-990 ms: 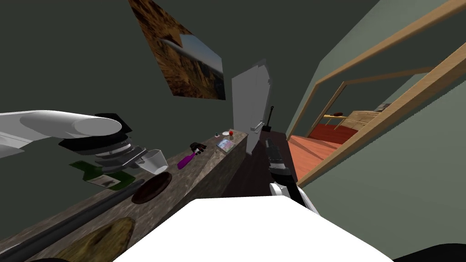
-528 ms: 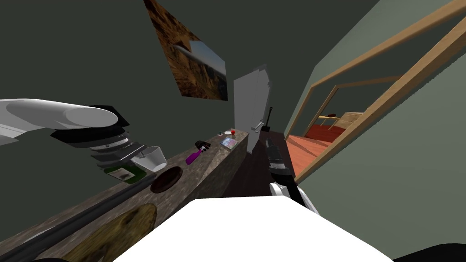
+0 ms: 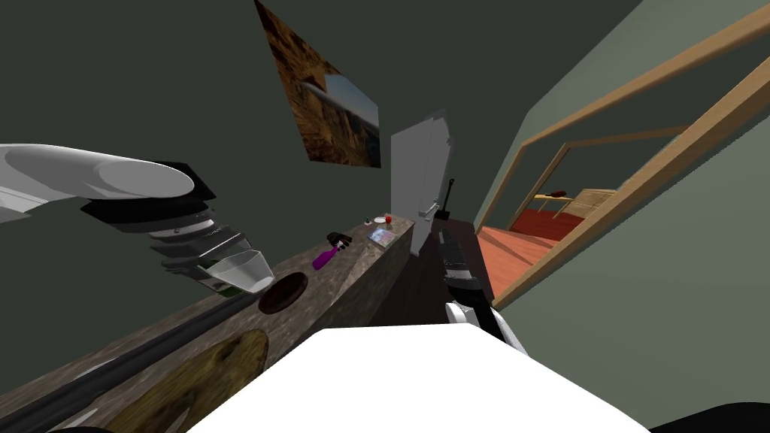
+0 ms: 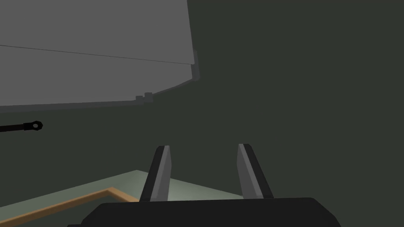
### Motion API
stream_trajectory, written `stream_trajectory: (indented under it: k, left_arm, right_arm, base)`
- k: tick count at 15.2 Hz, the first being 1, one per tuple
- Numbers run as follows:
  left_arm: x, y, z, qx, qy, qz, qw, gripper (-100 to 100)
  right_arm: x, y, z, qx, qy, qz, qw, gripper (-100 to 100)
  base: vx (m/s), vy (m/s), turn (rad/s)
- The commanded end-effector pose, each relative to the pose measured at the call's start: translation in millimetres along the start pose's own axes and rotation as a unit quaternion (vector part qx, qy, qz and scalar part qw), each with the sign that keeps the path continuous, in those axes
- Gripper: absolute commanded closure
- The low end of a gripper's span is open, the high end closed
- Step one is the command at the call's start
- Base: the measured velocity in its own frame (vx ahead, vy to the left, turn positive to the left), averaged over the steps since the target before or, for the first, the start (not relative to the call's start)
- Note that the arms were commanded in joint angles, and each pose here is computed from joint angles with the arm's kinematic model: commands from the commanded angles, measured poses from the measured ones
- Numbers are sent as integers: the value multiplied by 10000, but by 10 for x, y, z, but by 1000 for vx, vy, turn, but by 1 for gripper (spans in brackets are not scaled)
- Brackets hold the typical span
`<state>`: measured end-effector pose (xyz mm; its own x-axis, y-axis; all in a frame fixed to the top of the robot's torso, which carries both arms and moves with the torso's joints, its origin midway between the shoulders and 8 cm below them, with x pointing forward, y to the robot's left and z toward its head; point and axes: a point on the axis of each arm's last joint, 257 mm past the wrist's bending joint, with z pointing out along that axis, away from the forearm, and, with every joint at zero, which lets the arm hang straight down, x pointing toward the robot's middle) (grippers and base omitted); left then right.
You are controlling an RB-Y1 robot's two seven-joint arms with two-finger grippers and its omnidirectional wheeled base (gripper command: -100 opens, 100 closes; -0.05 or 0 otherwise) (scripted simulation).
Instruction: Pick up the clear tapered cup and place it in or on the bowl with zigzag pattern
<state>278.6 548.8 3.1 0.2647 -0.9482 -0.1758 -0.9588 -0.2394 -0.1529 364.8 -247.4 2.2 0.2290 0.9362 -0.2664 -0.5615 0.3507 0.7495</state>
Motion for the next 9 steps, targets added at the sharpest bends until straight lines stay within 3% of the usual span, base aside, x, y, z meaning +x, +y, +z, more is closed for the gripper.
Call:
stream_trajectory:
  k: [1, 3, 4, 9]
  left_arm:
    - [78, 9, -126, -8, 8, 51, 10000, -100]
    - [144, 8, -238, -12, 13, 102, 9999, -100]
    - [111, 12, -177, 5, 13, 80, 10000, -100]
    - [118, 21, -192, -9, 9, 77, 10000, -100]
  right_arm:
    - [0, 0, 0, 0, 0, 0, 10000, 0]
    - [0, 0, 0, 0, 0, 1, 10000, 0]
    - [0, 0, 0, 0, 0, 1, 10000, 0]
    - [0, 0, 0, -1, 0, 1, 10000, 0]
  base:
    - [-7, 0, -11]
    - [0, 0, 0]
    - [0, 0, 0]
    - [0, 0, 0]
